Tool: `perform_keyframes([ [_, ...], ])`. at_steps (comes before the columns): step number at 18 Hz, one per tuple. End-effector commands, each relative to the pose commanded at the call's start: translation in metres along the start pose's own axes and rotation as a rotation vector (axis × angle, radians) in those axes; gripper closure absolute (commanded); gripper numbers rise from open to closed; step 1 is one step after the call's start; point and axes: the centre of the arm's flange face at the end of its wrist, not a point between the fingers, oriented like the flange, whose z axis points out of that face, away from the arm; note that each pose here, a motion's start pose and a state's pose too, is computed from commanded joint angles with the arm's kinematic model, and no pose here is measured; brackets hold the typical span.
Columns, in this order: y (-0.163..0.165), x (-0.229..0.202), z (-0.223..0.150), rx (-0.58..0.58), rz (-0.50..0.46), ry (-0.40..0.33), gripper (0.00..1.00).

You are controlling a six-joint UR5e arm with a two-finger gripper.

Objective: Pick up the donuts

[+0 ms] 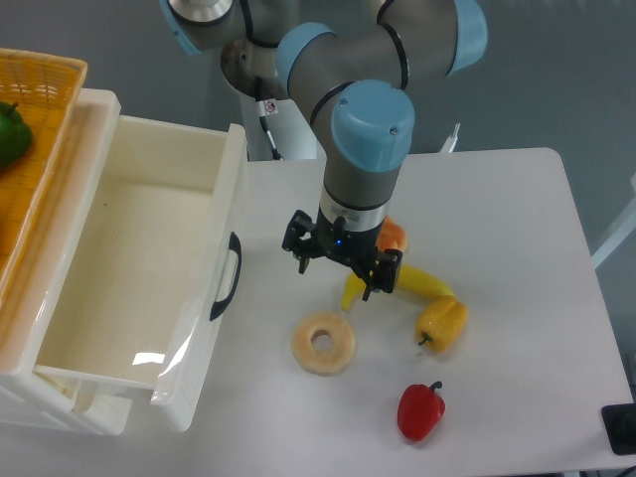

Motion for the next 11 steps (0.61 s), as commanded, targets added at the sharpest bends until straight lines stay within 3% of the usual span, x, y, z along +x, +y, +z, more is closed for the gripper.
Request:
perform_keyframes([
  [7, -0.003, -0.001, 0.004, 0.012, 0.004, -0.017, 0.0],
  [11, 0.0, 0.002, 0.028, 0.022, 0.01, -0.029, 0.0],
])
